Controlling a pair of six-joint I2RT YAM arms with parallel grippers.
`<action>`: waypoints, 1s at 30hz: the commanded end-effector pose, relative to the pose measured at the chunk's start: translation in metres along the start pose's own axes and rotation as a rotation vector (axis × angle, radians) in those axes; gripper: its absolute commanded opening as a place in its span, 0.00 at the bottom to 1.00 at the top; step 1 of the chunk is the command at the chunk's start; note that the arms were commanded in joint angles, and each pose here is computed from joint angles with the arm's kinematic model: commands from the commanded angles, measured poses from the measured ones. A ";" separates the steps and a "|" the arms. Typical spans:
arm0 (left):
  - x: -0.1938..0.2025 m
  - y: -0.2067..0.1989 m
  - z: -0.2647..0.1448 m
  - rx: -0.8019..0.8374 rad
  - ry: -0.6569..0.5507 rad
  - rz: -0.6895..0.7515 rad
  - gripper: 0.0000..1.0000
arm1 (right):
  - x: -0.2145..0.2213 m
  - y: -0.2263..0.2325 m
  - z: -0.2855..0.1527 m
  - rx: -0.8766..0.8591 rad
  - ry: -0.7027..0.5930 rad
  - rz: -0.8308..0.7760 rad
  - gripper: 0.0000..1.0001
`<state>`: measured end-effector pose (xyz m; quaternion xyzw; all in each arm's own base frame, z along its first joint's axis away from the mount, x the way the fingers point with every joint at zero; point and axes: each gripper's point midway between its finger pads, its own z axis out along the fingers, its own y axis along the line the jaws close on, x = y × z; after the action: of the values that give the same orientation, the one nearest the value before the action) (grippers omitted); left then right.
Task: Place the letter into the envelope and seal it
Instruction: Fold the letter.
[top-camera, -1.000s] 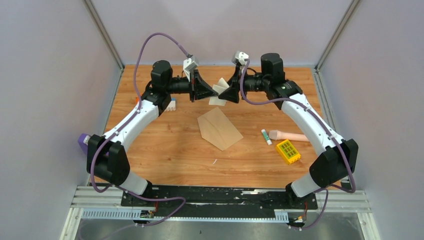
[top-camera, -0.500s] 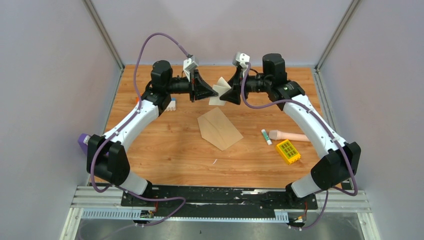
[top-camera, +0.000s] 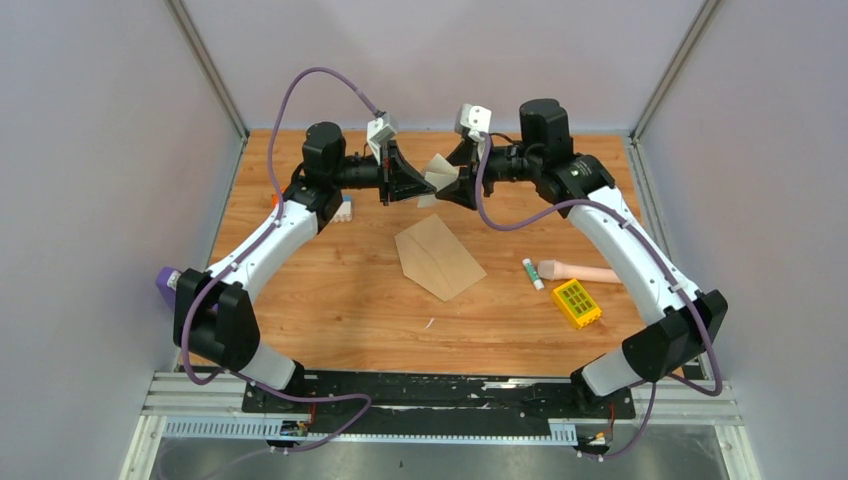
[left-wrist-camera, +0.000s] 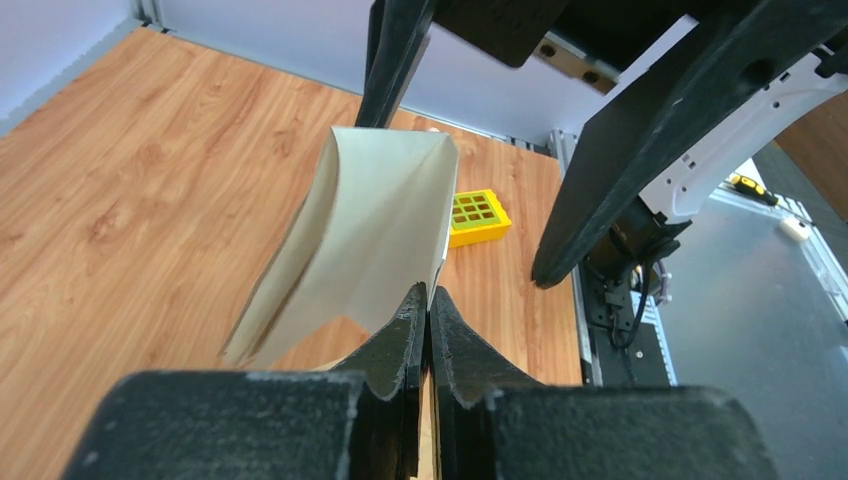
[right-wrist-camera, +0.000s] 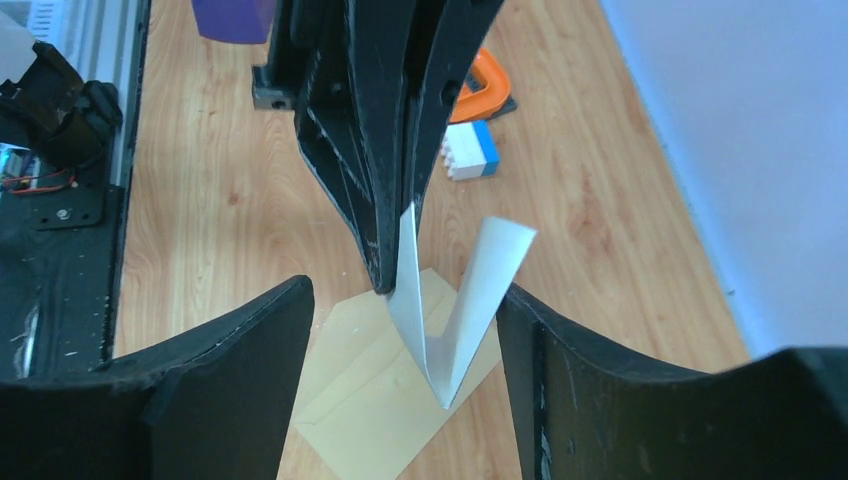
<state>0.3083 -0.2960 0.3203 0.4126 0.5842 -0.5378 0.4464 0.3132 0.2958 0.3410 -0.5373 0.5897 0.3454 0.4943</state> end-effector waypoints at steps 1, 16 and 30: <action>-0.010 -0.003 -0.003 -0.009 -0.021 0.050 0.09 | -0.022 0.002 -0.002 0.028 0.012 -0.137 0.68; -0.010 -0.005 -0.004 -0.006 -0.022 0.058 0.09 | -0.012 -0.004 0.004 0.118 0.090 -0.227 0.56; -0.010 -0.007 -0.006 -0.002 -0.020 0.071 0.09 | -0.028 -0.015 -0.007 0.106 0.020 -0.076 0.49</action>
<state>0.3081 -0.2957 0.3156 0.4128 0.5864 -0.5367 0.4446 0.3225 0.2975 0.3444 -0.5628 0.5917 0.2562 0.5172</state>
